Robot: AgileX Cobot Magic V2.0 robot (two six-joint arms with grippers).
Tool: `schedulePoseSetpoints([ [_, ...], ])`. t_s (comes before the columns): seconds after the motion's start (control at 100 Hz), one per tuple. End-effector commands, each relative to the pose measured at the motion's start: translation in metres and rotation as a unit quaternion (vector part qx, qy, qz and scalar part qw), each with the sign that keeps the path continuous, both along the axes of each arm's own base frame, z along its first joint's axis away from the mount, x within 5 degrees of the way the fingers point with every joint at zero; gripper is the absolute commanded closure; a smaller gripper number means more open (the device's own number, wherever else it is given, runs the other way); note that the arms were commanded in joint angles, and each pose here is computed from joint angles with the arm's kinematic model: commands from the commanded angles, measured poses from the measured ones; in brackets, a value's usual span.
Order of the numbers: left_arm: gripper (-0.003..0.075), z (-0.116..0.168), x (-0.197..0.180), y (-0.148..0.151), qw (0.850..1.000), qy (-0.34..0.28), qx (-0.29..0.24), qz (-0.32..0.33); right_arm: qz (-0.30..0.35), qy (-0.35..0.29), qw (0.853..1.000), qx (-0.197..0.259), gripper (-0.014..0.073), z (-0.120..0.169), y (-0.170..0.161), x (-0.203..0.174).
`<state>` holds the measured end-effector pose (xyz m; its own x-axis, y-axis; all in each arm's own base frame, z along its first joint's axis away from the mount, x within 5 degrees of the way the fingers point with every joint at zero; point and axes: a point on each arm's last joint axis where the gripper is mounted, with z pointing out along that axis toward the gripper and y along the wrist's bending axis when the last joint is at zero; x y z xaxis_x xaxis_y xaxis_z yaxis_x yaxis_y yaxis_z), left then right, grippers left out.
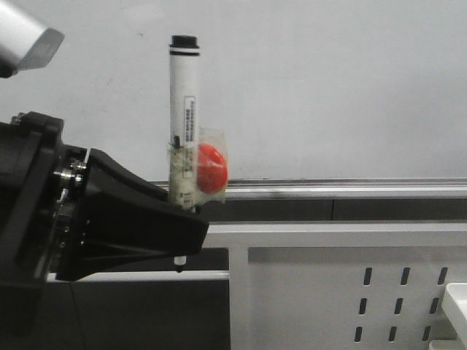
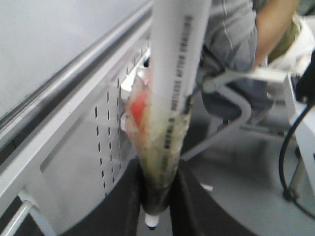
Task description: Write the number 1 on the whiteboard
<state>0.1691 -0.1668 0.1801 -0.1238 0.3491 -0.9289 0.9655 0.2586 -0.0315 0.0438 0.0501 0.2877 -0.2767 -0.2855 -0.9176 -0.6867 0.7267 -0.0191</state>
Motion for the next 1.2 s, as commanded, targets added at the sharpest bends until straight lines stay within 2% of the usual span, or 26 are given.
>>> schedulePoseSetpoints([
  [0.0, 0.0740, 0.029, -0.003, -0.008, 0.998, -0.050, 0.023, -0.029, 0.024, -0.035, 0.999, -0.009, 0.0664, 0.021, 0.007, 0.012],
  [0.12, 0.0740, 0.050, -0.007, -0.019, 0.992, -0.086, 0.093, -0.023, 0.028, -0.008, 0.999, -0.014, 0.0664, 0.031, 0.018, 0.033],
  [0.26, 0.0740, 0.063, -0.011, -0.033, 0.985, -0.119, 0.121, 0.023, 0.034, 0.013, 0.999, -0.004, 0.0664, 0.046, 0.031, 0.055],
  [0.37, 0.0740, 0.063, -0.016, -0.040, 0.972, -0.159, 0.161, 0.056, 0.070, 0.006, 0.997, -0.038, 0.0643, 0.055, 0.041, 0.067],
  [0.44, 0.0740, 0.063, -0.020, -0.042, 0.959, -0.197, 0.193, 0.070, 0.102, -0.003, 0.993, -0.056, 0.0573, 0.060, 0.050, 0.071],
  [0.57, 0.0740, 0.068, -0.025, -0.044, 0.930, -0.249, 0.239, 0.129, 0.154, -0.018, 0.985, -0.081, 0.0366, 0.067, 0.066, 0.076],
  [0.66, 0.0740, 0.071, -0.029, -0.046, 0.919, -0.268, 0.249, 0.143, 0.175, -0.022, 0.979, -0.098, 0.0279, 0.067, 0.075, 0.081],
  [0.99, 0.0740, 0.083, -0.032, -0.055, 0.922, -0.280, 0.229, 0.138, 0.185, -0.049, 0.975, -0.109, 0.0270, 0.063, 0.095, 0.098],
  [1.19, 0.0740, 0.094, -0.032, -0.061, 0.926, -0.284, 0.209, 0.134, 0.182, -0.036, 0.975, -0.121, 0.0270, 0.052, 0.104, 0.110],
])
